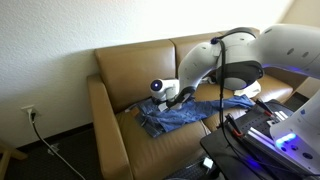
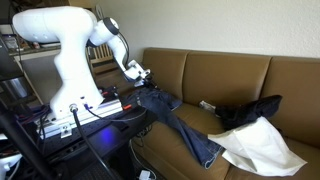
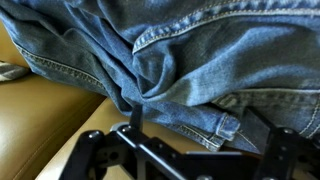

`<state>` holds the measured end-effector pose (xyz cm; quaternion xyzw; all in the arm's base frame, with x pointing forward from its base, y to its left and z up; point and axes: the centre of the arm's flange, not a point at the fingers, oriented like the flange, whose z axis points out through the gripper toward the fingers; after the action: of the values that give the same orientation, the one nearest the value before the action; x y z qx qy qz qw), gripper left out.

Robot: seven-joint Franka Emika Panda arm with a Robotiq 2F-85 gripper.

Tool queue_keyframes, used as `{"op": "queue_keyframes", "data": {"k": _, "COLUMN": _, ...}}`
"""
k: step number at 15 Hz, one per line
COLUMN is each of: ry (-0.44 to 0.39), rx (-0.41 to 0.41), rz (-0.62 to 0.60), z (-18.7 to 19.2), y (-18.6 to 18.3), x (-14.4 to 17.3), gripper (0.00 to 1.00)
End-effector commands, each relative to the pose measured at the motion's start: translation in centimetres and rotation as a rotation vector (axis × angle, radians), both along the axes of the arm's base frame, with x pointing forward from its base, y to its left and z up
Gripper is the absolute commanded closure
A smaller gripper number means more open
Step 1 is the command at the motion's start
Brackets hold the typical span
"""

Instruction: Unfold the right leg of the denim trousers

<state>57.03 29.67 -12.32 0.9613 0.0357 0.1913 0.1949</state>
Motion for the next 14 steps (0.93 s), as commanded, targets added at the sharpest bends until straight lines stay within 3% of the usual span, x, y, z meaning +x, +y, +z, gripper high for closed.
{"op": "queue_keyframes", "data": {"k": 1, "ry": -0.011, "rx": 0.003, "rz": -0.024, "z": -3.4, "y": 0.6, "x": 1.7, "gripper": 0.0}}
{"op": "queue_keyframes", "data": {"k": 6, "ry": -0.062, "rx": -0.007, "rz": -0.036, "z": -3.8, "y": 0.6, "x": 2.0, "gripper": 0.0}}
{"op": "queue_keyframes", "data": {"k": 14, "ry": -0.041, "rx": 0.012, "rz": -0.02, "z": -4.4, "y": 1.0, "x": 2.1, "gripper": 0.0}}
